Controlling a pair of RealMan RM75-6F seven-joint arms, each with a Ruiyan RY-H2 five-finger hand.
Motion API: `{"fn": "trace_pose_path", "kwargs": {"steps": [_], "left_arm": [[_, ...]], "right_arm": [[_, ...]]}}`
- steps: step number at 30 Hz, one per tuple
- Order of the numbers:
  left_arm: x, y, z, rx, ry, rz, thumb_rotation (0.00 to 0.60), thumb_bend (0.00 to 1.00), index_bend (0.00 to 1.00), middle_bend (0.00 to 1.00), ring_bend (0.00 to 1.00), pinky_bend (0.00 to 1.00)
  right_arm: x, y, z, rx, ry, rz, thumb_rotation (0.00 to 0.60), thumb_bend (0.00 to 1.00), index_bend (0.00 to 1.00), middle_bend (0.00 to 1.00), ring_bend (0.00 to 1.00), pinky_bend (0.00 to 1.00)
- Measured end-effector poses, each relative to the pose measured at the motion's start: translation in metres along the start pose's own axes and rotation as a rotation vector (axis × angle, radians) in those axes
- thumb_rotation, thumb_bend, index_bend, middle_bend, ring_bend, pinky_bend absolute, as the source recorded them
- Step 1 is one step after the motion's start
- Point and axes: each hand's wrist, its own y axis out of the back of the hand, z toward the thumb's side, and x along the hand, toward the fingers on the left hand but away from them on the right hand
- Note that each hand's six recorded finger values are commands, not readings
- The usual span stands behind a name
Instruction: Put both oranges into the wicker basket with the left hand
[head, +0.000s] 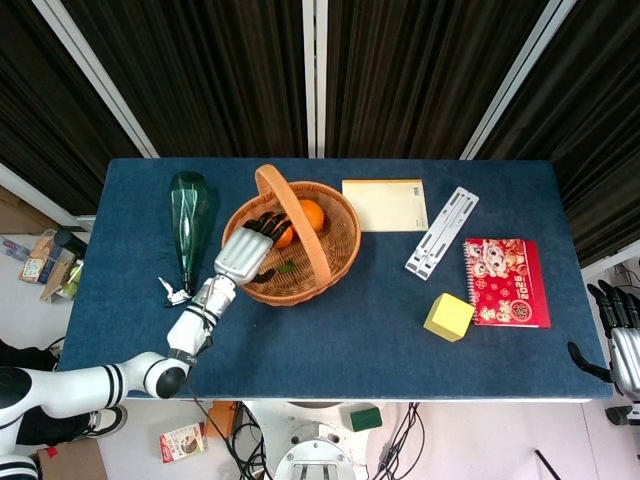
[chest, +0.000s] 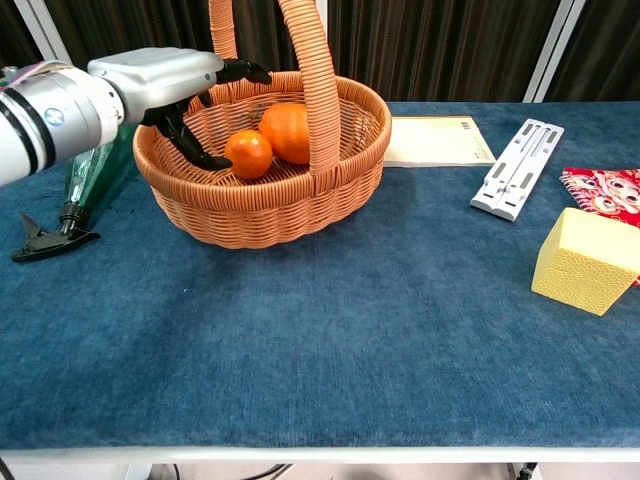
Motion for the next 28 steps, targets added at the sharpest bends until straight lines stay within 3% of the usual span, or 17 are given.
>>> {"fn": "trace_pose_path", "kwargs": {"steps": [8, 15, 23, 28], "left_arm": [[-0.044, 0.024, -0.015, 0.001, 0.040, 0.038, 0.600, 0.22, 0.13, 0.08, 0.06, 0.25], [-0.132, 0.046, -0.056, -0.016, 0.178, 0.107, 0.600, 0.22, 0.17, 0.12, 0.08, 0.25], [-0.221, 0.029, -0.091, -0.018, 0.257, 0.185, 0.600, 0.21, 0.18, 0.13, 0.08, 0.25], [-0.269, 0.007, -0.114, 0.063, 0.308, 0.199, 0.600, 0.20, 0.18, 0.12, 0.06, 0.23]], "right_arm": [[0.000, 0.000, 0.000, 0.000, -0.001, -0.001, 0.600, 0.32, 0.00, 0.00, 0.00, 0.00], [0.000, -0.002, 0.002, 0.009, 0.001, 0.003, 0.600, 0.32, 0.00, 0.00, 0.00, 0.00], [0.001, -0.003, 0.007, 0.013, 0.012, -0.011, 0.600, 0.32, 0.00, 0.00, 0.00, 0.00], [0.000, -0.006, 0.007, 0.018, 0.018, -0.008, 0.600, 0.32, 0.00, 0.00, 0.00, 0.00]]}}
